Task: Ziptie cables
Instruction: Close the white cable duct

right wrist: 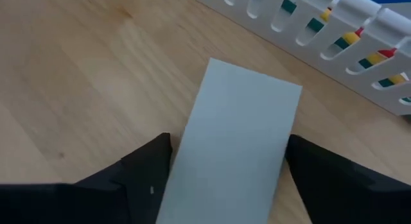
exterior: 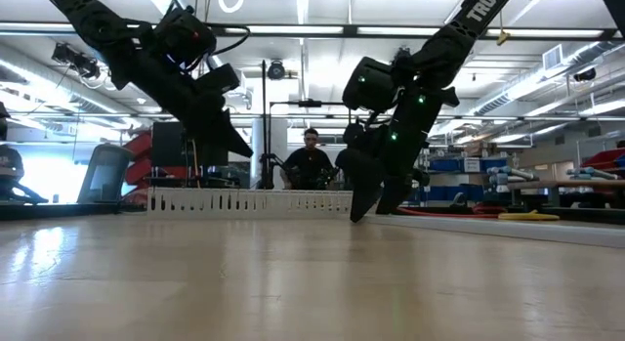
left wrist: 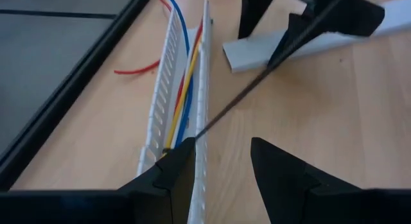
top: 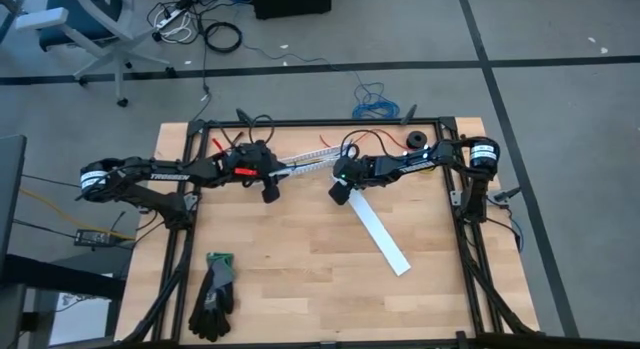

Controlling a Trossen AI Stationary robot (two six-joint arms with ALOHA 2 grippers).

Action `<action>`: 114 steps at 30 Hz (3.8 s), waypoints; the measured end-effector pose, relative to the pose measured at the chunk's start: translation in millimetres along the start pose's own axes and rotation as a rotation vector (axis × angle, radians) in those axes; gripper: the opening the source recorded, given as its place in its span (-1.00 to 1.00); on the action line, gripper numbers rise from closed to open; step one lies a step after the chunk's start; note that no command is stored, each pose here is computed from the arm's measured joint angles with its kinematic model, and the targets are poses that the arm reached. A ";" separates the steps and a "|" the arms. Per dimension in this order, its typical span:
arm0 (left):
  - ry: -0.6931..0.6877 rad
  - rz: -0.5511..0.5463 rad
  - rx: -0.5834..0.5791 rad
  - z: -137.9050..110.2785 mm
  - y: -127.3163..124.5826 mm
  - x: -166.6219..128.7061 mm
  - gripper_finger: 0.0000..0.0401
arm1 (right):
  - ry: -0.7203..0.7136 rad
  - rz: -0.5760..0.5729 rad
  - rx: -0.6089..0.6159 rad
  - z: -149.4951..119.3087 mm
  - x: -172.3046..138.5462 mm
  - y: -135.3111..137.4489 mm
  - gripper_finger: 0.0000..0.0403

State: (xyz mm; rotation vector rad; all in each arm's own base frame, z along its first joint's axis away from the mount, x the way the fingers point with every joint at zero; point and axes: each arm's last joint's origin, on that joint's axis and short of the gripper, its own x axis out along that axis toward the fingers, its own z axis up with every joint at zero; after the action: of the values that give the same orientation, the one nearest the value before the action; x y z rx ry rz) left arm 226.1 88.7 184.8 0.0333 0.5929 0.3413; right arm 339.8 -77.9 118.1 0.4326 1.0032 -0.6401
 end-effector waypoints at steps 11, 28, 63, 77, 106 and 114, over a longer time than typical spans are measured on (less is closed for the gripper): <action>-0.104 0.021 0.004 10.1 1.5 -0.6 -0.20 | 0.012 0.011 -0.024 -0.8 0.0 0.2 0.13; -0.621 0.153 0.142 68.7 12.1 -17.6 -0.20 | 0.060 -0.006 -0.073 -11.6 -3.1 8.7 0.16; 0.048 0.042 0.289 54.2 2.9 165.8 -0.26 | 0.034 -0.038 0.058 -111.0 -69.3 21.9 0.17; 0.374 -0.132 0.378 43.8 -3.1 152.4 -0.91 | 0.043 -0.029 0.011 -110.6 -69.9 22.2 0.17; 0.479 -0.546 0.468 67.3 -59.4 69.9 -0.85 | 0.041 -0.024 -0.073 -110.0 -70.3 22.6 0.16; 0.464 -0.550 0.465 69.0 -59.9 69.7 -0.55 | 0.040 -0.023 -0.079 -109.8 -70.3 22.7 0.16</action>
State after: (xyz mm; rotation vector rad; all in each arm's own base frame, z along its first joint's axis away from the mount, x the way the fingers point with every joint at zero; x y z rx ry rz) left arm 336.6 59.4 196.6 0.2372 1.0991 -0.3412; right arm 258.5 26.1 128.2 0.3666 1.0689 -0.6123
